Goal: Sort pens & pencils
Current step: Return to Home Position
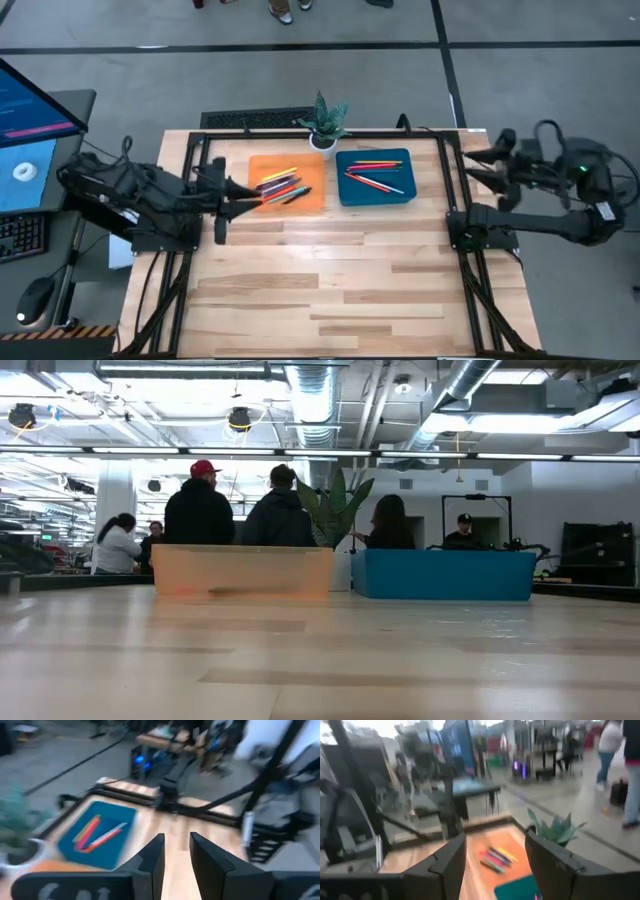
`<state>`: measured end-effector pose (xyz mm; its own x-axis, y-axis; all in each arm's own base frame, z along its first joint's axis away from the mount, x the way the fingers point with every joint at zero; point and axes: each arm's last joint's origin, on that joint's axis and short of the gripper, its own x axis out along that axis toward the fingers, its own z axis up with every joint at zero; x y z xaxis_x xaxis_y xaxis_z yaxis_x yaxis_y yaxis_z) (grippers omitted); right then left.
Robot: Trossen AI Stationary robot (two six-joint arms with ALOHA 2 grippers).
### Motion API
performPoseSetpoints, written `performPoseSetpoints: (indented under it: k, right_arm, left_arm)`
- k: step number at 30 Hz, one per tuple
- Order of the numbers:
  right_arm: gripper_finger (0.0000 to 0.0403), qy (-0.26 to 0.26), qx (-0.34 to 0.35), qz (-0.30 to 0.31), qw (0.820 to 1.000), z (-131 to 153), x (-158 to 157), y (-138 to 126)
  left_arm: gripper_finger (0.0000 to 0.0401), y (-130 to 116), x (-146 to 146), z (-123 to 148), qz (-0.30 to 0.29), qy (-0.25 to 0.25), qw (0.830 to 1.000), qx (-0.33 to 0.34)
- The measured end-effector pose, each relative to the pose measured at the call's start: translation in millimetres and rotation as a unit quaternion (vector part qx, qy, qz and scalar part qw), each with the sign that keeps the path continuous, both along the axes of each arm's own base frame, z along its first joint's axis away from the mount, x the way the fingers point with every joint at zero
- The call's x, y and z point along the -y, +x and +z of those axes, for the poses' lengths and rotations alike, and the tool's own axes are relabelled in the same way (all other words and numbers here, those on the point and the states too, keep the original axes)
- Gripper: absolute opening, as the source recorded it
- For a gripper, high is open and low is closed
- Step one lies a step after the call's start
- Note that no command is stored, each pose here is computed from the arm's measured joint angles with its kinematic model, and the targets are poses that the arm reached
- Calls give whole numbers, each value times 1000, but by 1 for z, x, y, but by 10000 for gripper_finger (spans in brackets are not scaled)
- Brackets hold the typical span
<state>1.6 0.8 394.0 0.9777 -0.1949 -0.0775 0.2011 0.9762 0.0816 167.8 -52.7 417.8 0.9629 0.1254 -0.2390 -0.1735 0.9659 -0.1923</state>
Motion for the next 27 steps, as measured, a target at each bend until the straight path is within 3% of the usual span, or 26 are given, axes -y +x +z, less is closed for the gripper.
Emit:
performPoseSetpoints:
  k: [6,10,15,18,27]
  right_arm:
    - [224,31,62,-1,998,-66,-4,-15]
    - [224,70,9,22,997,-102,1,14]
    - [224,61,39,84,994,-124,9,52]
    - [224,56,72,92,992,-137,11,62]
    - [224,63,83,95,990,-186,13,83]
  left_arm:
    - [80,-25,-6,-66,-64,-49,992,100]
    - [80,-36,-10,-108,-71,-71,986,133]
    - [80,-43,-14,-154,-50,-91,983,149]
    - [80,-47,-16,-178,-36,-104,983,148]
    - [80,-58,-20,-231,-43,-136,977,161]
